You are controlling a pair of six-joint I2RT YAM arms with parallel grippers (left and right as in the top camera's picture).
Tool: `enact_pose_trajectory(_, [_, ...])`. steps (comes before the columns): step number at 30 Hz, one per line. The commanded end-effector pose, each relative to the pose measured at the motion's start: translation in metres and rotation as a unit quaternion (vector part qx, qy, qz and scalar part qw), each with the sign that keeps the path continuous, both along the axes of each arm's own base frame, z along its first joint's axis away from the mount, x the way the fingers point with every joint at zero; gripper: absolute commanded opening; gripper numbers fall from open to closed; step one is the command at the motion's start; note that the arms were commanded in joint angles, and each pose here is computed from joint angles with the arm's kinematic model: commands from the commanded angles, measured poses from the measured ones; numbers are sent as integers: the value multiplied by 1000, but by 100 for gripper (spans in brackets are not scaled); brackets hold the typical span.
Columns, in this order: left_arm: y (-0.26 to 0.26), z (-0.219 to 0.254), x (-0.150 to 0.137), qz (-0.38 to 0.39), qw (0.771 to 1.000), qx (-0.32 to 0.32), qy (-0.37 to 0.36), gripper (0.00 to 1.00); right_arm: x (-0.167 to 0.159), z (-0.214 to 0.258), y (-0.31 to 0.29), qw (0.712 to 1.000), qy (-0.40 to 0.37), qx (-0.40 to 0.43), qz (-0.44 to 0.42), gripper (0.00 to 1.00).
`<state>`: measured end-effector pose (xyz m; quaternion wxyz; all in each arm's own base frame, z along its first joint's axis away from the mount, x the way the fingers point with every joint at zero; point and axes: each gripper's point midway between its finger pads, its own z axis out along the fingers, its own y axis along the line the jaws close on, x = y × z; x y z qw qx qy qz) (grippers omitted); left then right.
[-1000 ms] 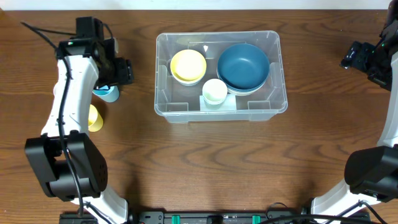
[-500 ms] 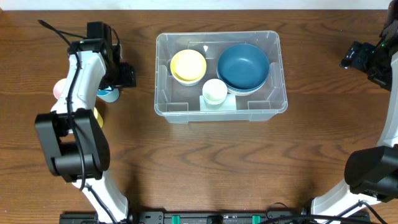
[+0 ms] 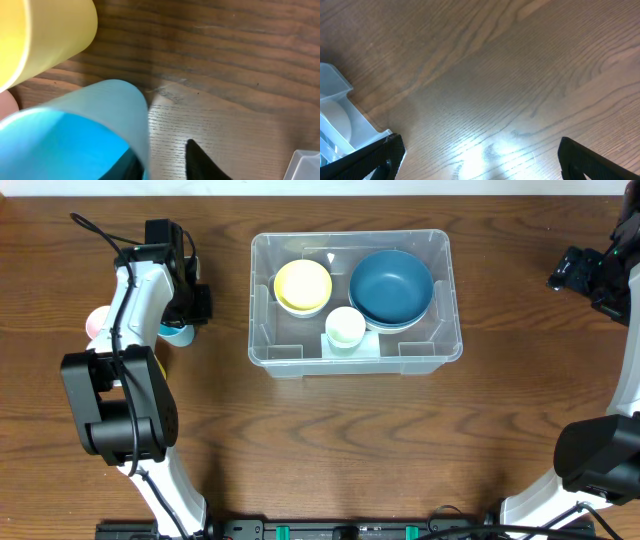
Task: Pack container
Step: 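Withdraw the left gripper to the light blue cup at the left, then grasp the light blue cup with the left gripper and lift, then carry the light blue cup into the bin and drop it into the green cup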
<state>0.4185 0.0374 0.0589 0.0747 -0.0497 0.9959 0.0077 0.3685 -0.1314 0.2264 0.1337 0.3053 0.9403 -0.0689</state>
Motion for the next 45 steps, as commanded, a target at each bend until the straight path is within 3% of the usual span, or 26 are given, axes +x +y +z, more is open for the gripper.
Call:
enact_pose_trajectory(1, [4,-1,-3,6,1000,5,6,24,-1,-1,-2,1000,0,2,-9,99])
enact_pose_trajectory(8, [2,-6,-13,9,1000,2,25,6,-1,-1,-2,1000,0,2,-9,99])
enact_pose_trajectory(16, [-15,8,-21,-2,999,-4,33,6,-1,-1,-2,1000,0,2,-9,99])
enact_pose_trajectory(24, [-55,110,-19,-54,995,-1,-79,6,-1,-1,-2,1000,0,2,-9,99])
enact_pose_trajectory(32, [-90,228,-51,-97,974,-8,-204,6,-1,-1,-2,1000,0,2,-9,99])
enact_pose_trajectory(39, [-132,279,-70,-138,957,-34,-251,6,-1,-1,-2,1000,0,2,-9,99])
enact_pose_trajectory(45, [-189,281,-71,-196,942,-60,-266,6,-1,-1,-2,1000,0,2,-9,99])
